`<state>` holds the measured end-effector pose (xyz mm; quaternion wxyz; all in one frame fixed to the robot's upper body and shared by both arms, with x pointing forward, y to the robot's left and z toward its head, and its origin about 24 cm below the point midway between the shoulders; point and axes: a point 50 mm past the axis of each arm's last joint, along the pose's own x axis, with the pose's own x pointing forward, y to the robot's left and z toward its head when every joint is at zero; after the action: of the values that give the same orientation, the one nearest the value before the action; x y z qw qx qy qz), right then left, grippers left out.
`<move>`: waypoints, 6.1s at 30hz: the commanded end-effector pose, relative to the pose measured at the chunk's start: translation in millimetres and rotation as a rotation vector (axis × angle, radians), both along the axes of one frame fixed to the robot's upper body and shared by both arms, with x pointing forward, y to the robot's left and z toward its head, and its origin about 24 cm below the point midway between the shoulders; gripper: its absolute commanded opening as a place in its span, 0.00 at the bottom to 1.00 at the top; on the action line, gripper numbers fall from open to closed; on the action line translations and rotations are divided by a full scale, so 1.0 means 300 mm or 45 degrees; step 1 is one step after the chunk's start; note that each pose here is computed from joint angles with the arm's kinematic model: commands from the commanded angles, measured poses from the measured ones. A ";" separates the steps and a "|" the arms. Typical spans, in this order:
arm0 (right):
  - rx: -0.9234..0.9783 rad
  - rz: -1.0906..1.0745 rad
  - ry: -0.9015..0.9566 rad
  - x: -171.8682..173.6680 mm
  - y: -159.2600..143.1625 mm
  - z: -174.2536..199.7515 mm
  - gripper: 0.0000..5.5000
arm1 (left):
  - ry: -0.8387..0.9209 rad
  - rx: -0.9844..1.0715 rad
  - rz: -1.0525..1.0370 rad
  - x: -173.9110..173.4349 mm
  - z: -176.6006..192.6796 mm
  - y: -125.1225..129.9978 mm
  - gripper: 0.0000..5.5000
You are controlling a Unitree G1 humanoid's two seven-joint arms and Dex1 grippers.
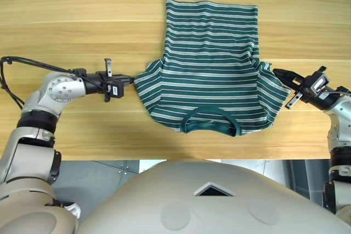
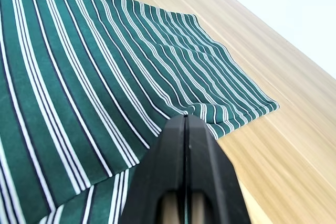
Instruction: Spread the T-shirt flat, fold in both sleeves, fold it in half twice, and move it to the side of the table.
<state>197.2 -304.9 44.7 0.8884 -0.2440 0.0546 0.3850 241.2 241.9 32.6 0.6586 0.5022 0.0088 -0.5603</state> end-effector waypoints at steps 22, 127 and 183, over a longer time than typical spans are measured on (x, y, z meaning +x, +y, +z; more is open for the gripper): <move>-0.037 0.046 -0.022 0.006 0.032 0.017 0.00 | -0.038 -0.038 -0.223 0.068 -0.009 -0.234 0.01; 0.012 0.127 0.005 -0.005 0.098 0.005 0.00 | 0.384 -0.417 -0.104 -0.017 0.007 -0.217 0.98; -0.001 0.137 -0.006 0.005 0.114 0.020 0.00 | 0.616 -0.052 -0.234 -0.115 -0.091 -0.165 0.98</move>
<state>197.2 -268.8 48.3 0.8666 -0.2410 0.0385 0.4352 221.9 181.9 17.2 0.6155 0.3447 0.0567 -0.7065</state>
